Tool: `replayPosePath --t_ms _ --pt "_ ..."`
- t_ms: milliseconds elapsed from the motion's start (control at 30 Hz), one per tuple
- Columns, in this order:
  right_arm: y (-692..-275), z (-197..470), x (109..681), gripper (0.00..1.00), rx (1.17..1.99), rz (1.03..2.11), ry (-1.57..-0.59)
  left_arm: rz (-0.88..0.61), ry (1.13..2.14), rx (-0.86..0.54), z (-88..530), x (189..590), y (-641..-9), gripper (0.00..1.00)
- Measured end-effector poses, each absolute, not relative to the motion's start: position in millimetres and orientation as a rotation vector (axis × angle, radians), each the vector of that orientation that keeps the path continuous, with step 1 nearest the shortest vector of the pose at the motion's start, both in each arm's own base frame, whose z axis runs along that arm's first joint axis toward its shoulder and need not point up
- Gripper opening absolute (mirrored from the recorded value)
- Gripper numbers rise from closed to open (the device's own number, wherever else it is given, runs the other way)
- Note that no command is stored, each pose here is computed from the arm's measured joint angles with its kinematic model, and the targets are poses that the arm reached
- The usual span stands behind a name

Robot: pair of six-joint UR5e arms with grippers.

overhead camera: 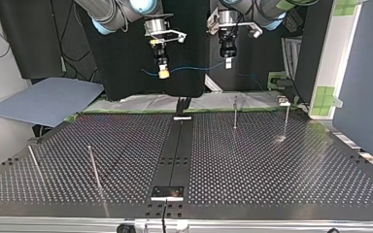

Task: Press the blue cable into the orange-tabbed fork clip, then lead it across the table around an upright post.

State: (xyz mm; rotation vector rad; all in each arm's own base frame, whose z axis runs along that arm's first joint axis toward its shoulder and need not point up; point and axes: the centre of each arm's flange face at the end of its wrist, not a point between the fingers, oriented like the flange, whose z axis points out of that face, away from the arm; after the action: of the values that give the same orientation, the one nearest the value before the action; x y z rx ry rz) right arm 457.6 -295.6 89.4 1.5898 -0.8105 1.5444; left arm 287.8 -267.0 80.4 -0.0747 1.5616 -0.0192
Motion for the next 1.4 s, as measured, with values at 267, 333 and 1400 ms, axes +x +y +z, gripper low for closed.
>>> replayPosePath --t_ms 267,333,1400 --pt "-295.5 89.3 457.5 0.0 1.591 1.544 -0.811 -0.017 1.56 -0.073 80.7 288.3 -267.3 0.0" --pt "-295.4 89.2 457.5 0.0 1.591 1.544 -0.811 -0.017 1.56 -0.072 80.8 288.4 -267.4 0.0" --pt "-272.1 61.3 492.9 0.0 1.7 1.505 -0.791 0.031 1.628 0.027 69.8 249.8 -260.4 0.0"
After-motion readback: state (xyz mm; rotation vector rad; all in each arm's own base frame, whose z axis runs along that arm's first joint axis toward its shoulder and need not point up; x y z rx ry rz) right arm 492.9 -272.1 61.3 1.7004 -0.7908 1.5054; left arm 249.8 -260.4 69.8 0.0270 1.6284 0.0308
